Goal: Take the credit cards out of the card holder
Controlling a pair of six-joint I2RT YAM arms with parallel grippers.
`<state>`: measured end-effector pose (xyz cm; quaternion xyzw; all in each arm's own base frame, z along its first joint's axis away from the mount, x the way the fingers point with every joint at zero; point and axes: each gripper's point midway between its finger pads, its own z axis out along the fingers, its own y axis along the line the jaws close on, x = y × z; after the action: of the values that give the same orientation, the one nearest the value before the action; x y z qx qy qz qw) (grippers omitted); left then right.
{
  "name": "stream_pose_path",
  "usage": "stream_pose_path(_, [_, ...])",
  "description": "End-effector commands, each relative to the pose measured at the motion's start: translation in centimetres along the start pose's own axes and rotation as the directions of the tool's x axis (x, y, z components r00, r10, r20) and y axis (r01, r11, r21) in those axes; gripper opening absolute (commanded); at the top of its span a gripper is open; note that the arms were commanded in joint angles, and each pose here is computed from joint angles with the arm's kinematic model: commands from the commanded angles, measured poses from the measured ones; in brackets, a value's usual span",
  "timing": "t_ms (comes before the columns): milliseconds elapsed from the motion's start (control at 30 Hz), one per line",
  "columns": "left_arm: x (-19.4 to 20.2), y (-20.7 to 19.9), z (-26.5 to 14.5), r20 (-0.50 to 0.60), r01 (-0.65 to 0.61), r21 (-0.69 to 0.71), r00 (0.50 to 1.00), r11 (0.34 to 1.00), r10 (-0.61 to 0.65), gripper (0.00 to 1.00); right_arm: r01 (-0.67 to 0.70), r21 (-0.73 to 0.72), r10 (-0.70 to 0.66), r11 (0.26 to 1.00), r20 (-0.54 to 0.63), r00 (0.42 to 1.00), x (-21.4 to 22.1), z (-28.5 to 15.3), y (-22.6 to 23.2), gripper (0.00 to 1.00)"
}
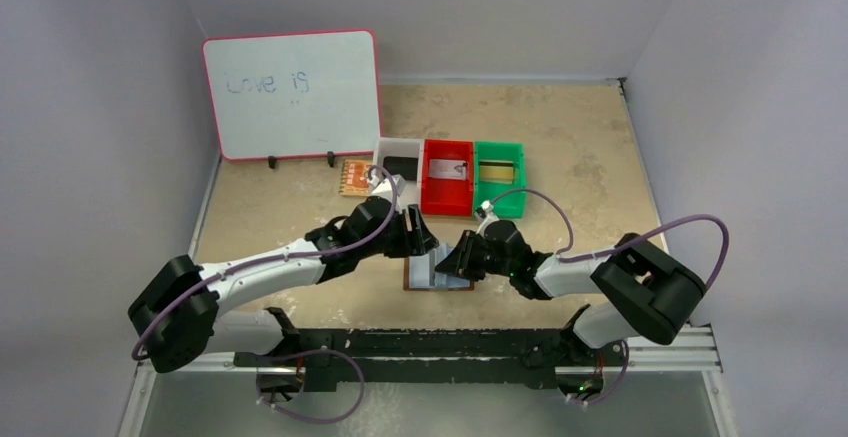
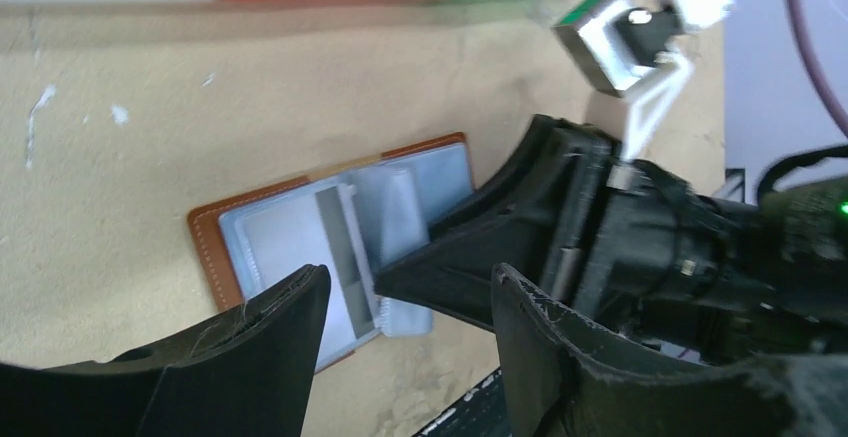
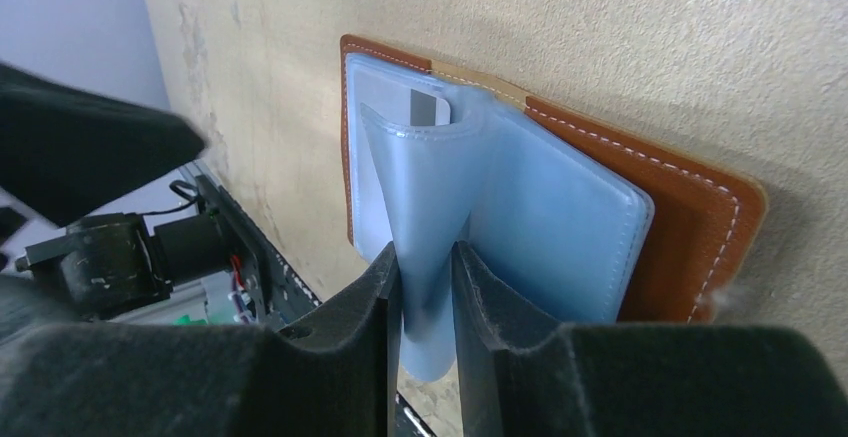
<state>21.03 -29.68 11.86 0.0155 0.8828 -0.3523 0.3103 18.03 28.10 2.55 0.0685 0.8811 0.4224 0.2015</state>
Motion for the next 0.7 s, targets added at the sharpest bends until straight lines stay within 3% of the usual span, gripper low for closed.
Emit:
stream_pose_path(0, [-0.2,0.7,1.3,0.073,0.178,0.006,0.981,0.984,-0.178,0.60,0.000,-0.063,0.000,0.998,0.006,1.000,-0.2,0.0,1.0,0.27])
stream_pose_path(133, [1.2,3.3,2.2,0.086,0.259,-0.075,0.964,0.963,-0.253,0.54,-0.005,-0.059,0.005,0.998,0.003,1.000,0.0,0.0,0.6,0.27])
stream_pose_path(233, [1.5,4.1,2.6,0.088,0.278,-0.115,0.959,0.954,-0.269,0.44,-0.008,-0.055,0.008,0.998,0.000,1.000,0.1,0.1,0.4,0.27])
stream_pose_path(400, [1.9,3.5,3.6,0.041,0.240,-0.132,0.971,0.962,-0.237,0.24,-0.008,-0.052,0.008,0.999,0.000,1.000,0.1,0.2,0.3,0.27])
stream_pose_path(667, [3.7,3.9,4.6,-0.032,0.205,-0.151,0.977,0.967,-0.212,0.09,-0.008,-0.060,0.008,0.998,-0.003,1.000,0.1,0.3,0.4,0.27])
